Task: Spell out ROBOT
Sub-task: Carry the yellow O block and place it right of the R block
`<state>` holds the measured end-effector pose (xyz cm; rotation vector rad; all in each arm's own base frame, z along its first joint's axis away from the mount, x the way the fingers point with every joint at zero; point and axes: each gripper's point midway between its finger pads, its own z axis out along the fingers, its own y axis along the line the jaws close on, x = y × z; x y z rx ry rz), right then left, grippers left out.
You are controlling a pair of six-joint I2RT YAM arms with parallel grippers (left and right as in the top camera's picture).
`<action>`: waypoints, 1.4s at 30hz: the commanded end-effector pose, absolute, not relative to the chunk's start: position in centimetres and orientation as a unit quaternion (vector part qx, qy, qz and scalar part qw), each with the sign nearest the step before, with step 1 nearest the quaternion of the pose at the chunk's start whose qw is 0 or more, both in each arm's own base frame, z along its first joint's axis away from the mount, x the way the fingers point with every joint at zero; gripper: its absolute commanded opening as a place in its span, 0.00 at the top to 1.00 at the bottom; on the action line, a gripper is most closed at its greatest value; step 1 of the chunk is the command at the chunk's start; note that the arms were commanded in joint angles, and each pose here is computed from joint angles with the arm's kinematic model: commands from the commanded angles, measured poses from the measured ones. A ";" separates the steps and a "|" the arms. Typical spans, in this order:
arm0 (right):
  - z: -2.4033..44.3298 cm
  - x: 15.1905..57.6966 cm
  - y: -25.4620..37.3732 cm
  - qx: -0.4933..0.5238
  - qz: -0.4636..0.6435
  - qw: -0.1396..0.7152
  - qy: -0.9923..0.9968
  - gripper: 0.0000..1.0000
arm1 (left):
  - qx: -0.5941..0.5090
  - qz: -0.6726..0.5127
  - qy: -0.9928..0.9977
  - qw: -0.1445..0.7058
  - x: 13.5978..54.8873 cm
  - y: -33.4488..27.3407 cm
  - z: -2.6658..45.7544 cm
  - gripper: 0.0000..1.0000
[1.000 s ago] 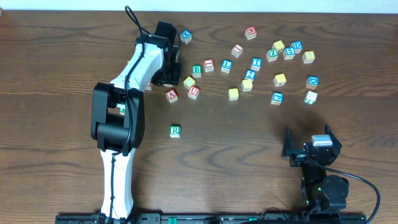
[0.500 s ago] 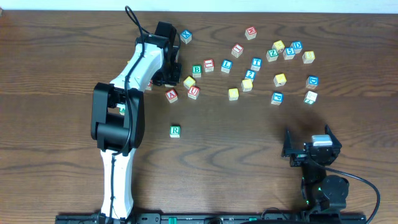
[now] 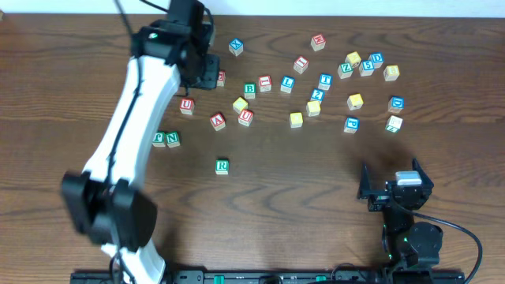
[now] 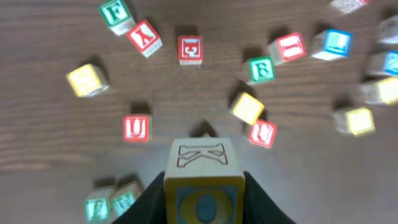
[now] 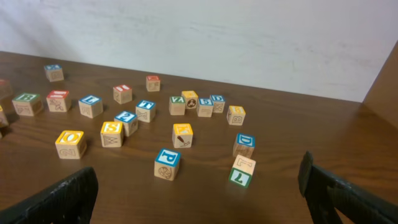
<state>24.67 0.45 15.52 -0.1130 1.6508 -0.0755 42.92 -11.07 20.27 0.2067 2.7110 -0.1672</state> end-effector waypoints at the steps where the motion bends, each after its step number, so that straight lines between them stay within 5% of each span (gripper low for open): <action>1: 15.4 24.7 0.5 -0.056 -0.036 0.675 0.735 0.01 | 0.068 -0.074 0.971 0.217 39.8 -11.1 24.0 0.79; 7: 15.4 24.7 0.5 -0.056 -0.036 0.675 0.735 0.01 | 0.110 -0.082 0.971 0.194 32.5 -12.9 26.6 0.87; 12: 15.4 24.7 0.5 -0.056 -0.036 0.675 0.735 0.01 | 0.109 -0.091 0.977 0.162 28.9 -15.0 20.0 0.87; 21: 15.4 24.7 0.5 -0.056 -0.036 0.675 0.735 0.01 | 0.060 -0.106 0.982 0.144 27.1 -16.3 8.5 0.86; 42: 15.4 24.7 0.5 -0.056 -0.036 0.675 0.735 0.01 | 0.069 -0.090 0.988 0.106 26.3 -17.0 4.7 0.86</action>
